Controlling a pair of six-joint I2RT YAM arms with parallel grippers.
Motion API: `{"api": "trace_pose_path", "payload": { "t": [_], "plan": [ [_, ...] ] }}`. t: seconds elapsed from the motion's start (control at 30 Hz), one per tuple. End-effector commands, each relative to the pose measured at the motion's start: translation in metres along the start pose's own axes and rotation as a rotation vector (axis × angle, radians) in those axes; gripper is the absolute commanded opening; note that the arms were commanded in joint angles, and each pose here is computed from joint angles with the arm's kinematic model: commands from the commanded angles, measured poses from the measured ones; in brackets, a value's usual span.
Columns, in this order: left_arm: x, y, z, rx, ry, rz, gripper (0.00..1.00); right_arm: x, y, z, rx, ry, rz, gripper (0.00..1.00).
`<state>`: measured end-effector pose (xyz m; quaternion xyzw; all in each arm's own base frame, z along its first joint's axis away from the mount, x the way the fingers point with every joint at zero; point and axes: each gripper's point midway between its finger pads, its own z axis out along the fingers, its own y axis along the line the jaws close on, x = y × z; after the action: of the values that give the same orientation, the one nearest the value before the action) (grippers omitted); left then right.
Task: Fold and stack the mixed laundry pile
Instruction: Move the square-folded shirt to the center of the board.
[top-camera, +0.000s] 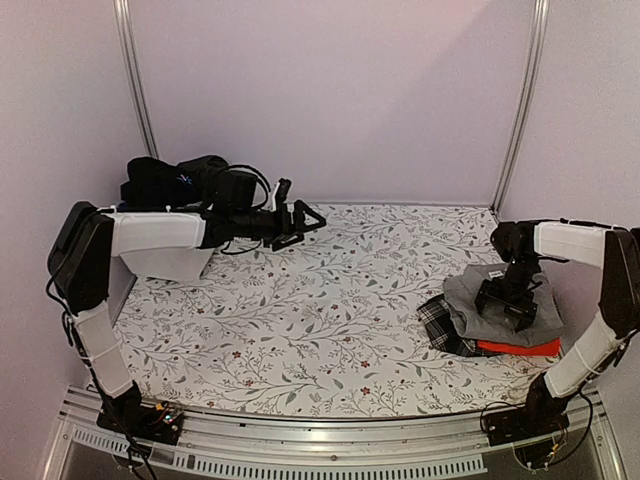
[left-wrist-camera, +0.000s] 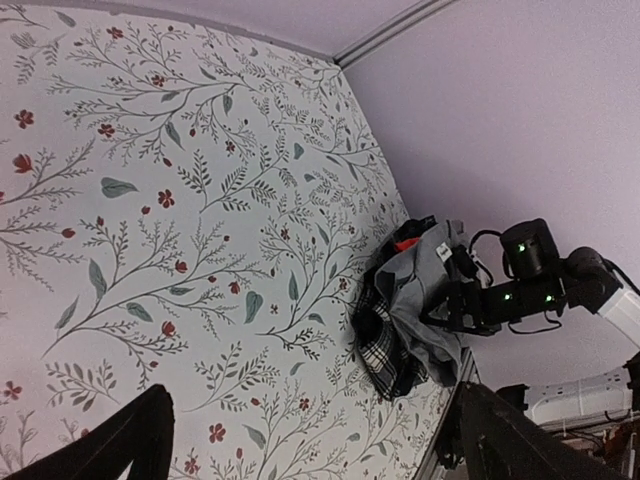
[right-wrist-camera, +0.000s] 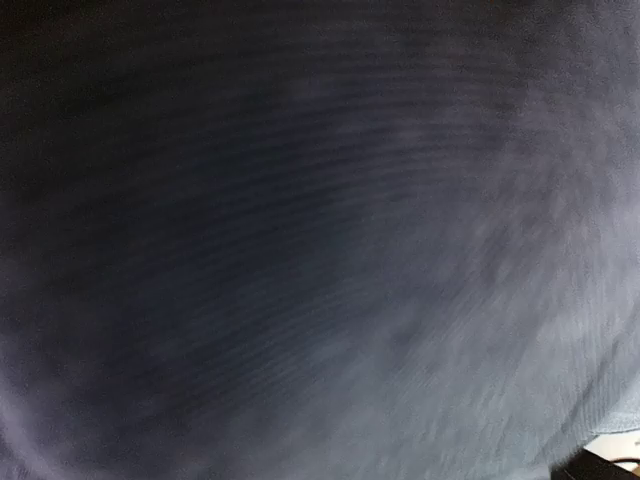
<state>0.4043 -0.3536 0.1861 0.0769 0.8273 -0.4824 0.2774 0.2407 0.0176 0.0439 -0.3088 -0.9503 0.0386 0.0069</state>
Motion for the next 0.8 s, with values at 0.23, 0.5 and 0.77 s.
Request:
{"api": "trace_pose_path", "payload": {
  "t": [0.23,0.5,0.77],
  "plan": [
    [-0.076,-0.028,-0.085,-0.16,-0.101,0.274,1.0,-0.078,0.045,-0.193,-0.369,-0.509,-0.009,0.99],
    [-0.171,0.02,-0.207,-0.46,-0.267,0.164,1.0,-0.097,0.096,-0.291,-0.677,-0.713,-0.184,0.99],
    [-0.197,0.11,-0.336,-0.727,-0.506,-0.07,1.0,-0.107,0.186,-0.298,-0.806,-0.747,-0.46,0.99]
  ]
}}
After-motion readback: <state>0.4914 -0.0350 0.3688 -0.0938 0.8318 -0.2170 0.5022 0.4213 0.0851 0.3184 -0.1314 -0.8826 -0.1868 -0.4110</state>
